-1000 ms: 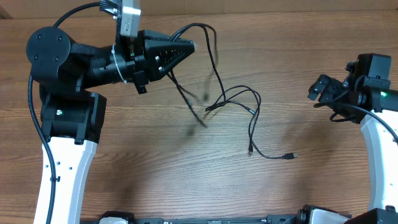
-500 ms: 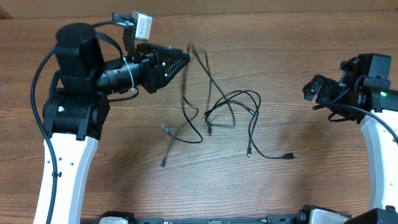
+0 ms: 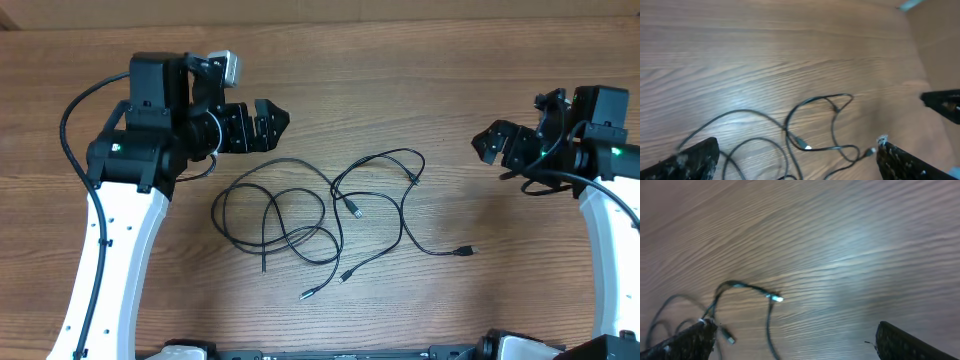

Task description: Untangle cables

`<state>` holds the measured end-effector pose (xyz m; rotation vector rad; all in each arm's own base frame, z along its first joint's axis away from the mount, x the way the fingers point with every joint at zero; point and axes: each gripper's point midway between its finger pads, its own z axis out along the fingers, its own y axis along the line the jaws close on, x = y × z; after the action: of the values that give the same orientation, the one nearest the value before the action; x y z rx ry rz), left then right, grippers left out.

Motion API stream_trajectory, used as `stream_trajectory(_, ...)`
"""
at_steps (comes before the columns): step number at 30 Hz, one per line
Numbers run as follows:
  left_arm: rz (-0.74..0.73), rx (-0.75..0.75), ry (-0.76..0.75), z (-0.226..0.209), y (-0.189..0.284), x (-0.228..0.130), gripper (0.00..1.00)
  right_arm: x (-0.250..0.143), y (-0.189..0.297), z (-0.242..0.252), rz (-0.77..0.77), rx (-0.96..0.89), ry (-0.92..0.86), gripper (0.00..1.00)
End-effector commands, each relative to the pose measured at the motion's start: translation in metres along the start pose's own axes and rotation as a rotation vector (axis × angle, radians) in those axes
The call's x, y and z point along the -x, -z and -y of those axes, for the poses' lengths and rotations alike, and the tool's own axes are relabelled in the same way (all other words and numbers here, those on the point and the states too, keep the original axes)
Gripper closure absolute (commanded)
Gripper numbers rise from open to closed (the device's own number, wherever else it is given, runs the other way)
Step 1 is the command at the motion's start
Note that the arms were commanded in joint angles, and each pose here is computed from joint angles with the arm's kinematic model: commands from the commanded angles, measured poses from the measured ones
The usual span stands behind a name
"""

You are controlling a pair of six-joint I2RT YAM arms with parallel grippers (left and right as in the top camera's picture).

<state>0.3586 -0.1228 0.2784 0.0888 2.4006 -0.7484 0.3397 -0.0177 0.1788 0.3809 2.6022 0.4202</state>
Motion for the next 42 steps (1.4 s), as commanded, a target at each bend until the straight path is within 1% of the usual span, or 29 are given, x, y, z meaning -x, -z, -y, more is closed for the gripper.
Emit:
stream_trajectory(1,-0.007,0.105,0.003,-0.022,-0.005,0.001,0.0,-0.007,-0.002,-0.036,-0.03,0.134,0.101,0.0)
stream_trajectory(7,-0.017,0.129,0.009,-0.029,-0.01,0.0,0.0,-0.026,-0.008,-0.07,-0.086,0.184,0.187,0.0)
stream_trajectory(13,-0.037,0.141,0.019,-0.032,-0.012,-0.004,0.0,-0.052,-0.019,-0.107,-0.155,0.235,0.332,0.0)
stream_trajectory(20,-0.042,0.142,0.021,-0.033,-0.012,-0.005,0.0,-0.095,-0.058,-0.127,-0.34,0.244,0.402,0.0)
stream_trajectory(21,-0.042,0.141,0.021,-0.033,-0.012,-0.005,0.0,-0.104,-0.064,-0.132,-0.37,0.252,0.433,0.0)
stream_trajectory(28,-0.042,0.142,0.021,-0.033,-0.012,-0.005,0.0,-0.133,-0.067,-0.16,-0.414,0.298,0.59,0.0)
stream_trajectory(34,-0.042,0.141,0.021,-0.033,-0.012,-0.005,0.0,-0.147,-0.088,-0.158,-0.442,0.263,0.627,0.0)
stream_trajectory(35,-0.042,0.142,0.021,-0.033,-0.012,-0.005,0.0,-0.152,-0.091,-0.158,-0.458,0.268,0.627,0.01)
stream_trajectory(39,-0.042,0.141,0.021,-0.033,-0.012,-0.005,0.0,-0.155,-0.099,-0.158,-0.477,0.271,0.618,0.1)
stream_trajectory(42,-0.042,0.141,0.022,-0.033,-0.012,-0.006,0.0,-0.156,-0.108,-0.157,-0.483,0.268,0.617,0.11)
